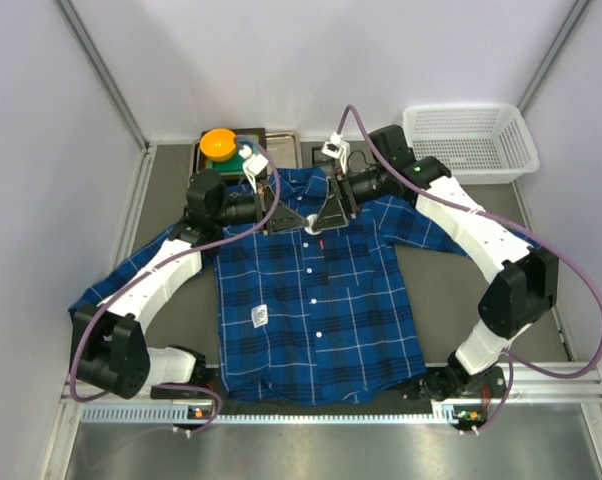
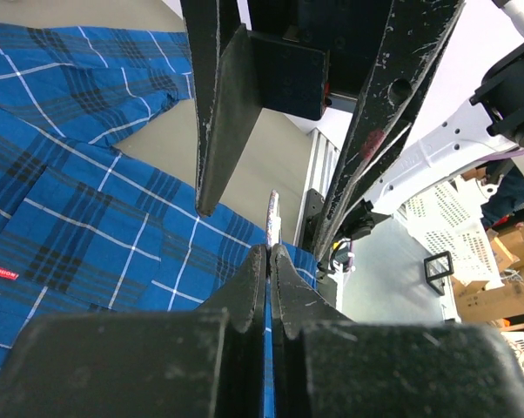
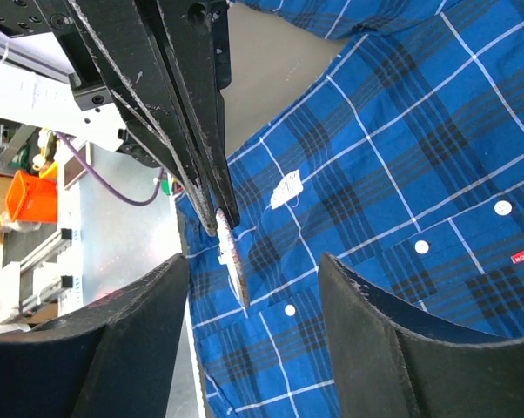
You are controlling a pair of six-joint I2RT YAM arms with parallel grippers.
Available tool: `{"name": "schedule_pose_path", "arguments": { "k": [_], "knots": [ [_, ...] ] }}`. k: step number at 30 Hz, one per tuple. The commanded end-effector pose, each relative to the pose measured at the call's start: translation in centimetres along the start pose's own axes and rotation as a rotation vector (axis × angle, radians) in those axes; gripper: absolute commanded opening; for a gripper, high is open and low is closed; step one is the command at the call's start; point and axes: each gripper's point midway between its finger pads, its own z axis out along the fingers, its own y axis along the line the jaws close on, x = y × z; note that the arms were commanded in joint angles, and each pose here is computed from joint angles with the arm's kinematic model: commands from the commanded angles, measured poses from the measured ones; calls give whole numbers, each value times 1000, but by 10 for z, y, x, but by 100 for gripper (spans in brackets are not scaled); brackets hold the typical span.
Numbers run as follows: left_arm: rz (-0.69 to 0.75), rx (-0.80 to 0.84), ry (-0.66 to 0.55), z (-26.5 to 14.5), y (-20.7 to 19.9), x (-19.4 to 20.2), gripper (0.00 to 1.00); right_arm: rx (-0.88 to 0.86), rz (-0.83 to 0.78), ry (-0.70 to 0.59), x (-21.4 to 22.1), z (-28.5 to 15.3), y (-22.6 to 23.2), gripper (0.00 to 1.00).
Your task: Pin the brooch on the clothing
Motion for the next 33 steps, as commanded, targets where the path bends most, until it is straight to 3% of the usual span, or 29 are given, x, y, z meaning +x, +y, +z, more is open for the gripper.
{"name": "schedule_pose_path", "arguments": {
  "k": [1,5,17,20,25,33],
  "knots": [
    [40,14,-29,1,-4,-8,0,-30,-98,-51,-22,-6,23,58],
    [40,17,-25,2,-5,-7,0,-30,-94,-51,-23,-5,21,53],
    [37,8,-30,2,-2,-7,0,13,-31,-57,-27,0,10,51],
    [36,6,-30,2,-2,-6,0,54,-17,-61,-27,2,2,46],
    [37,9,-30,2,-2,-7,0,126,-4,-62,-27,3,-14,27],
    [27,16,-15,1,-1,-3,0,108,-86,-31,-18,0,-10,22]
  ]
}}
